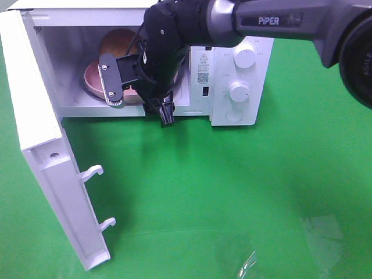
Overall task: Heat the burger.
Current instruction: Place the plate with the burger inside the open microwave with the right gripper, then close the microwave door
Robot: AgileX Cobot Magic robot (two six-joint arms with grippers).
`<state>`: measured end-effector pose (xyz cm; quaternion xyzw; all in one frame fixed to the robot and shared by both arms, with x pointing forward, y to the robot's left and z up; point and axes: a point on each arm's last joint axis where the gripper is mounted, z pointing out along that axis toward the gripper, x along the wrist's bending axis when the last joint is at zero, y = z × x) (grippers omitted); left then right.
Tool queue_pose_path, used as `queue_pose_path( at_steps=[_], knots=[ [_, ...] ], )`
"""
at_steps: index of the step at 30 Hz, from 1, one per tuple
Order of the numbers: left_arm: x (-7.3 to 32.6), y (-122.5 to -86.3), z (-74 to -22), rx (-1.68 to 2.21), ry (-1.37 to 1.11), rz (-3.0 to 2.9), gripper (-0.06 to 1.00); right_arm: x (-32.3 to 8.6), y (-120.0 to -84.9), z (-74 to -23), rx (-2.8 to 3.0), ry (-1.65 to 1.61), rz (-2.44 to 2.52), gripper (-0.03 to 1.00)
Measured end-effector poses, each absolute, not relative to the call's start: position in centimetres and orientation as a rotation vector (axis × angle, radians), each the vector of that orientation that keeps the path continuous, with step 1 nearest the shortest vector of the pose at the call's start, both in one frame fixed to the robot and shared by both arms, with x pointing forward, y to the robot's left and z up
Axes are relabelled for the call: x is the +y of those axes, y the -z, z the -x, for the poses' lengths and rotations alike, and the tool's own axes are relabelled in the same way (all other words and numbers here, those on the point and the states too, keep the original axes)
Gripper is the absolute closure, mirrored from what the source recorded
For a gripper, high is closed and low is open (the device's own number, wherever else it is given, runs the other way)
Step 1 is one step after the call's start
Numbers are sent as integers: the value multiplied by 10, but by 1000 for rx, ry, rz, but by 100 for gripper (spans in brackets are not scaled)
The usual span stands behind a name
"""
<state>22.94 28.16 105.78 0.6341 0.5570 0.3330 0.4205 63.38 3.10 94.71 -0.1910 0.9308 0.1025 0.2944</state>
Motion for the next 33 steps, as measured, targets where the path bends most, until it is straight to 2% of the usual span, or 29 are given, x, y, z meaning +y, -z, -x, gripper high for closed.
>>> queue_pose_path(
  at_steps=[12,25,33],
  knots=[
    [282,-1058,-229,1396,-835,-1589,-4,9,-950,-607,2420,-289,554,27],
    [282,-1058,-229,1396,-835,-1589,-4,-43,-977,-576,2448,-298,405,26],
    [282,-1058,-229,1396,-835,-1589,-4,-62,-990,-553,2472,-348,261,26]
  ],
)
